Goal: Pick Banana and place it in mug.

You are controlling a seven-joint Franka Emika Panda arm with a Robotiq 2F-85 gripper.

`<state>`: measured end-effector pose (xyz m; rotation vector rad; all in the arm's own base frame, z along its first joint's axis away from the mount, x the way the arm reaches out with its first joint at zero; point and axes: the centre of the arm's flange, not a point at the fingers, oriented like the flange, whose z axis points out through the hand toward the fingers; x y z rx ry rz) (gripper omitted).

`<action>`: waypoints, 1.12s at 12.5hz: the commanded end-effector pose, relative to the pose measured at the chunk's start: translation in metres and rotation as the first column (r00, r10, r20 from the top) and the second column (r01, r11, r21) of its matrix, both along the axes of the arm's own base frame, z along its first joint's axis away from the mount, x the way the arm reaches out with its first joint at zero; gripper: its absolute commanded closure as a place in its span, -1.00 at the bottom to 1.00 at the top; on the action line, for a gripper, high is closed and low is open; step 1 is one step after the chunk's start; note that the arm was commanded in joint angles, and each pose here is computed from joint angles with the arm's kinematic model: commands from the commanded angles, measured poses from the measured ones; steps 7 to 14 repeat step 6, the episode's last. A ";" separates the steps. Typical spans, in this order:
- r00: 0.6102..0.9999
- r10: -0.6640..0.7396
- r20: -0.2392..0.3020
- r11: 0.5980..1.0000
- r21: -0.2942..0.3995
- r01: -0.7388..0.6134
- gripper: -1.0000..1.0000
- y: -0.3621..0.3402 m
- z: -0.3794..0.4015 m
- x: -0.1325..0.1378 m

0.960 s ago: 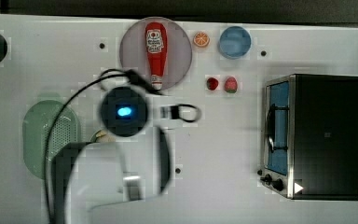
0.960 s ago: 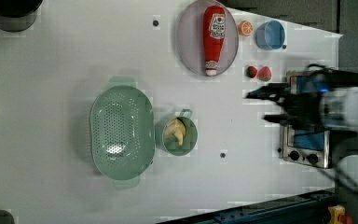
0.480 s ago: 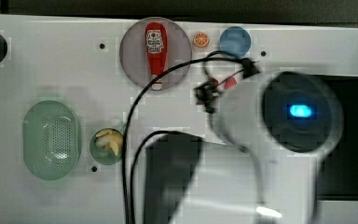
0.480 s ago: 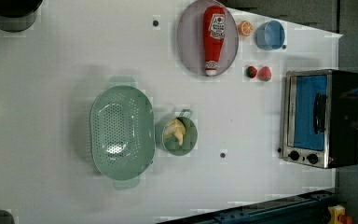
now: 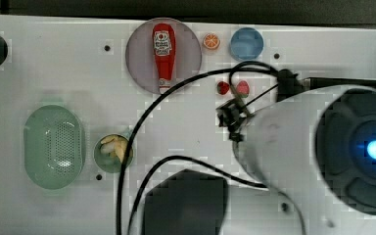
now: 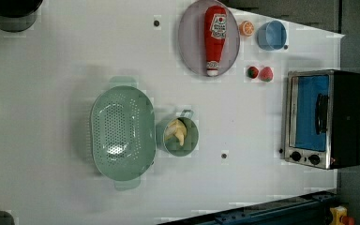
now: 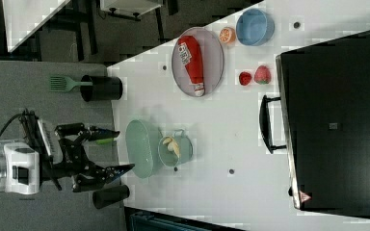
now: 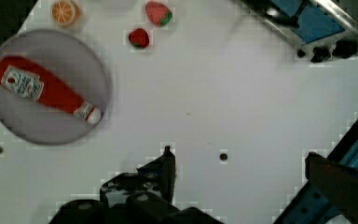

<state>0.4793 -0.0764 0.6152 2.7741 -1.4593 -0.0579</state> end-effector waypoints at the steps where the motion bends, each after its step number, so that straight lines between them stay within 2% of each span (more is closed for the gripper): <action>1: 0.998 0.062 -0.010 0.998 0.000 -0.062 -1.00 0.024 -0.013 0.010; 14: 0.998 0.062 -0.019 0.998 0.001 -0.062 -1.00 0.024 -0.018 0.011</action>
